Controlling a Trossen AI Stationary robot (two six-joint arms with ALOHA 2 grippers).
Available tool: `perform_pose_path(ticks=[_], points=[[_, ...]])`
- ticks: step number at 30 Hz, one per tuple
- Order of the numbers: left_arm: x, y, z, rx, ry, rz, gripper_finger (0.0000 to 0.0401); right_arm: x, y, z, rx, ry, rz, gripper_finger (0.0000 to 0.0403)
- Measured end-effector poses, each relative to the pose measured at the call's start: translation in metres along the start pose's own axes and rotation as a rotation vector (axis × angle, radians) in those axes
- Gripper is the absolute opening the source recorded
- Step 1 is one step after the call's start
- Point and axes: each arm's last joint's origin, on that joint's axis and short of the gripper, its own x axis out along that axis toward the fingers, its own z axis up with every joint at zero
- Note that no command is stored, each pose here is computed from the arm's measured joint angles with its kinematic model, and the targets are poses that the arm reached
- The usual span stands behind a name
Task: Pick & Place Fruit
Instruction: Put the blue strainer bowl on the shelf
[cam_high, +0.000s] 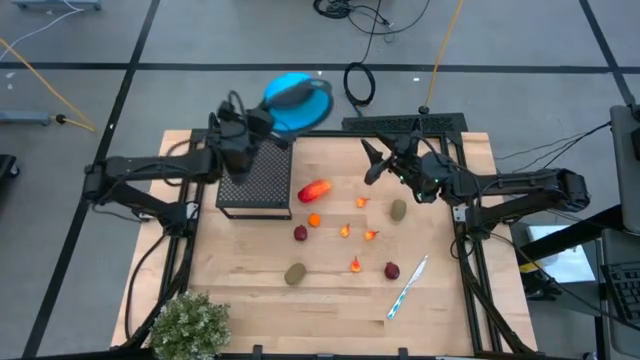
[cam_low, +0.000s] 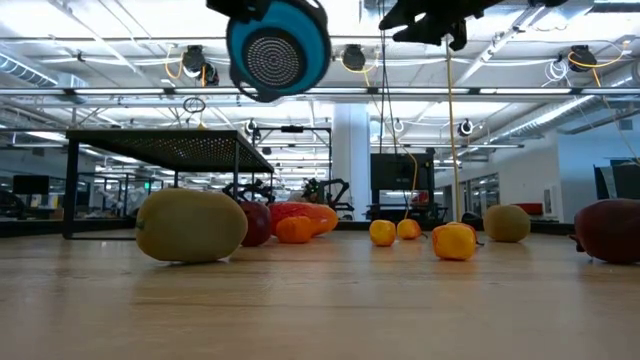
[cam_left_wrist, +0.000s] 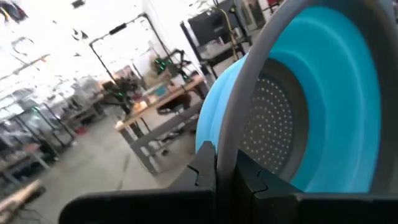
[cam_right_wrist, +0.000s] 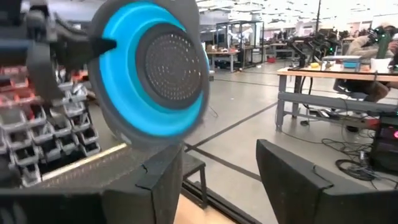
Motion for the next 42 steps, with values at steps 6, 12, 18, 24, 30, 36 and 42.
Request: perform_pose_path(ticks=[6, 12, 18, 24, 30, 36, 42], points=[[-0.008, 0.040, -0.009, -0.177, 0.050, -0.117, 0.0003, -0.016, -0.004, 0.003, -0.064, 0.063, 0.029, 0.0126], [-0.015, 0.060, -0.025, -0.252, 0.158, -0.182, 0.0003, -0.037, -0.008, 0.013, -0.067, 0.080, 0.159, 0.0024], [-0.015, 0.065, -0.033, -0.330, 0.234, -0.307, 0.0003, -0.055, -0.011, 0.022, -0.052, 0.079, 0.334, 0.0007], [-0.011, 0.065, -0.035, -0.403, 0.272, -0.411, 0.0003, -0.069, -0.020, 0.019, -0.106, 0.175, 0.450, 0.0001], [-0.004, 0.069, -0.040, -0.505, 0.341, -0.477, 0.0003, -0.080, -0.029, 0.012, -0.157, 0.281, 0.538, 0.0001], [0.007, 0.077, -0.047, -0.625, 0.419, -0.522, 0.0003, -0.090, -0.040, 0.008, -0.206, 0.347, 0.532, 0.0001], [0.019, 0.088, -0.054, -0.758, 0.510, -0.597, 0.0003, -0.098, -0.048, 0.009, -0.268, 0.352, 0.540, 0.0001]])
